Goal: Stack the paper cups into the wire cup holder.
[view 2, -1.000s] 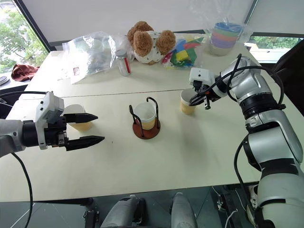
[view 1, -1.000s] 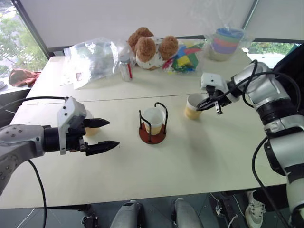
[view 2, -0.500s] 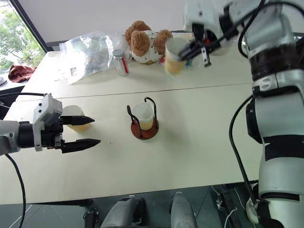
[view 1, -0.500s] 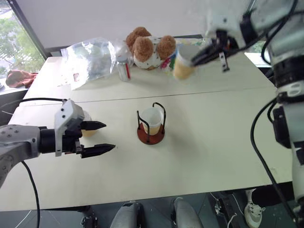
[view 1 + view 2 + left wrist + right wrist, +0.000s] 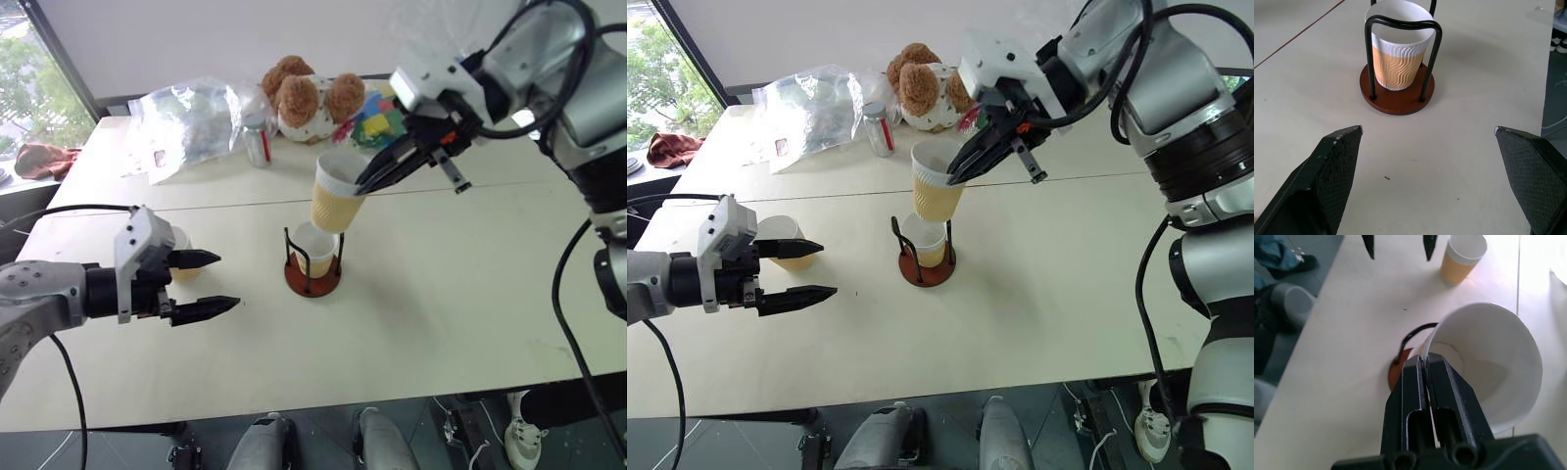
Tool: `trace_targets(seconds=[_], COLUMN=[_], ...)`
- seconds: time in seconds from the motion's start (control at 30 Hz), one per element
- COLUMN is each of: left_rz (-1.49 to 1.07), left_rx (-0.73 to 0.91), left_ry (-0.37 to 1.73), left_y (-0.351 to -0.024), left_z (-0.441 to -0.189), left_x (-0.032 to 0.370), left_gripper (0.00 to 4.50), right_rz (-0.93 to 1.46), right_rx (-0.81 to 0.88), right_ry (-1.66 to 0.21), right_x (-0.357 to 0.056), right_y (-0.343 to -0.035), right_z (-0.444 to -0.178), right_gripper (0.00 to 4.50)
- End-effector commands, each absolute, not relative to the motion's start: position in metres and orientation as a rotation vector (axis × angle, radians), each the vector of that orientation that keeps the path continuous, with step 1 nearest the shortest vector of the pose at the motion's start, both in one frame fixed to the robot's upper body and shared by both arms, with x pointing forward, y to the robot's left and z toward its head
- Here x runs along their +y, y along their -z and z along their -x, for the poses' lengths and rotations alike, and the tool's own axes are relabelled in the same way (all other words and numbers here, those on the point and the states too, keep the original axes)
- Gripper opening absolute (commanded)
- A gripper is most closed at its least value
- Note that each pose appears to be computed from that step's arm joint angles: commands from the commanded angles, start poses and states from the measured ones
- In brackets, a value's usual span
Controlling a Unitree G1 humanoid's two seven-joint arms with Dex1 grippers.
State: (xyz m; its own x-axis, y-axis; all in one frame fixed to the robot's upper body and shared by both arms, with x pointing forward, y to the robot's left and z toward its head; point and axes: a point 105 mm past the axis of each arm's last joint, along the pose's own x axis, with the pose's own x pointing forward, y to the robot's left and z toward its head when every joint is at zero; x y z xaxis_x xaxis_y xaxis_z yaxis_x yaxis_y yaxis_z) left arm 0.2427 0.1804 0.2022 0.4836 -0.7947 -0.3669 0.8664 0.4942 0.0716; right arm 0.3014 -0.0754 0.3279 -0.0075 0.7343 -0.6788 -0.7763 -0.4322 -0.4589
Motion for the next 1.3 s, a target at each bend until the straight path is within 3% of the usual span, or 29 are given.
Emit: trace_targets(seconds=[0.03, 0.9, 1.0, 1.13, 1.23, 1.3], left_rz=[-0.29, -0.264, -0.263, -0.264, -0.281, -0.319], left_rx=[0.25, 0.234, 0.233, 0.23, 0.207, 0.163], left_ry=[1.022, 1.02, 1.02, 1.028, 1.017, 0.947], left_y=[-0.213, -0.21, -0.21, -0.21, -0.213, -0.224], left_z=[-0.243, -0.241, -0.241, -0.242, -0.246, -0.255], left_x=[0.179, 0.173, 0.172, 0.171, 0.172, 0.182], left_gripper=[4.5, 4.5, 4.5, 4.5, 4.5, 4.5], right_rz=[1.131, 1.237, 1.236, 1.175, 1.13, 0.991], right_rx=[0.026, 0.04, 0.042, 0.037, 0.02, -0.042], right_ry=[-1.727, -1.693, -1.693, -1.684, -1.632, -1.552], right_x=[-0.068, -0.052, -0.051, -0.051, -0.059, -0.065], right_y=[-0.325, -0.298, -0.296, -0.302, -0.314, -0.339], right_z=[-0.296, -0.323, -0.324, -0.324, -0.33, -0.336], right_gripper=[0.08, 0.08, 0.97, 3.06, 3.06, 3.06])
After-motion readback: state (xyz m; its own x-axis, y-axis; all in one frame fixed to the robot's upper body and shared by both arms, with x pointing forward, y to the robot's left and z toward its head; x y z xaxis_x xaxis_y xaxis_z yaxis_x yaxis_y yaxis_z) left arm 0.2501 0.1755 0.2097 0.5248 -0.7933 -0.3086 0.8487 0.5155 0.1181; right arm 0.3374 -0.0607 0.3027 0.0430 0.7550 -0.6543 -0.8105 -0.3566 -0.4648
